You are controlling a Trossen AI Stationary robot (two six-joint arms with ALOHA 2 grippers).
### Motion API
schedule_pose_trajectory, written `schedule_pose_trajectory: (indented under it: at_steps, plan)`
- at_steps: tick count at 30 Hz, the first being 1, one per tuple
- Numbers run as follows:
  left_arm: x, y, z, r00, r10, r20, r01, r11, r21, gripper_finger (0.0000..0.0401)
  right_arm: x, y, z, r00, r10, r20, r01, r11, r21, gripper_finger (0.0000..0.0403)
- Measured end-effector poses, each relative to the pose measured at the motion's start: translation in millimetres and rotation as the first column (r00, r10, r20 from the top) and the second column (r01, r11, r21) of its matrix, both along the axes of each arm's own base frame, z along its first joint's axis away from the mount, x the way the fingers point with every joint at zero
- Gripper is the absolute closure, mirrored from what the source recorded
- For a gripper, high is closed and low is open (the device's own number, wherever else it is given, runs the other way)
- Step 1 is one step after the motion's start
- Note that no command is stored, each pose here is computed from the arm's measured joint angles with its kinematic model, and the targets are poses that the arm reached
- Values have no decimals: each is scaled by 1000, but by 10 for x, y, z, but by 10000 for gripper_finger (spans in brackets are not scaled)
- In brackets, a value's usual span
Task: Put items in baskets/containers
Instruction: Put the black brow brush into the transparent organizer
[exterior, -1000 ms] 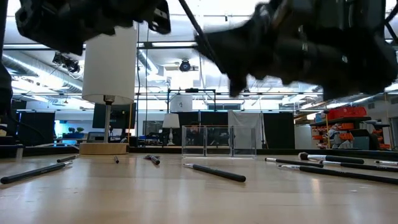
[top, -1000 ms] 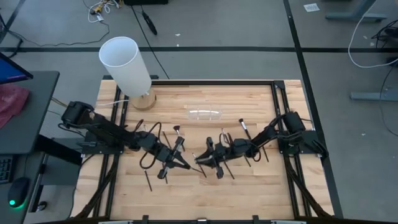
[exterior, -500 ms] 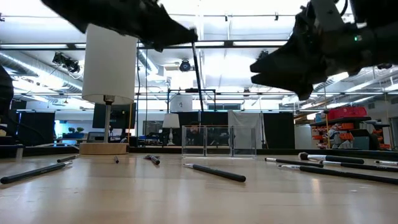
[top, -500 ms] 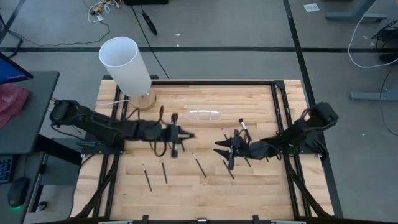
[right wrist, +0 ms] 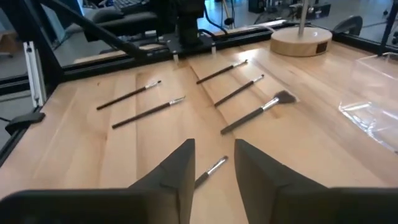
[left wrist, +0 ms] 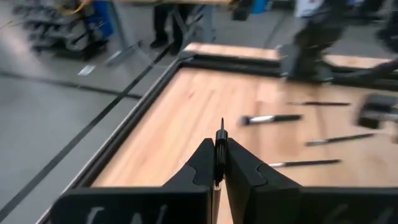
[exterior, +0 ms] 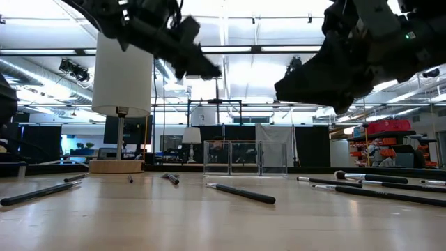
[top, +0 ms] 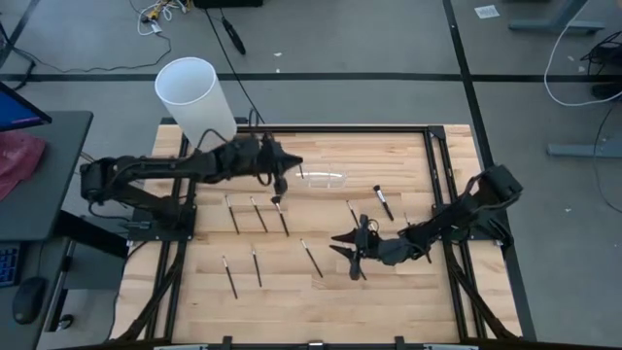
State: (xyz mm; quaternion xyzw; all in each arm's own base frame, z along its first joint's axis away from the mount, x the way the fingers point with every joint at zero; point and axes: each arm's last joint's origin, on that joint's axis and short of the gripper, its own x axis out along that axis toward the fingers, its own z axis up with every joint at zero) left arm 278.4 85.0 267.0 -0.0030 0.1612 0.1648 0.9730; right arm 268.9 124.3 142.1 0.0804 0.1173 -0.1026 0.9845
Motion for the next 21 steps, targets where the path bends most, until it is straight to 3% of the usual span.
schedule_pose_trajectory:
  at_steps: [3,8,21]
  plan:
    - [-74,154,-81,998,59,-1,-59,998,-21,383,20,2,-27,1000,-3,11,3,1000,7,296]
    - [-183,282,-243,993,77,84,-69,993,-92,382,43,-21,-38,1000,-13,23,13,1000,11,296]
    - [-237,324,-519,983,117,142,-99,986,-132,381,102,-142,-10,997,-55,49,54,998,11,296]
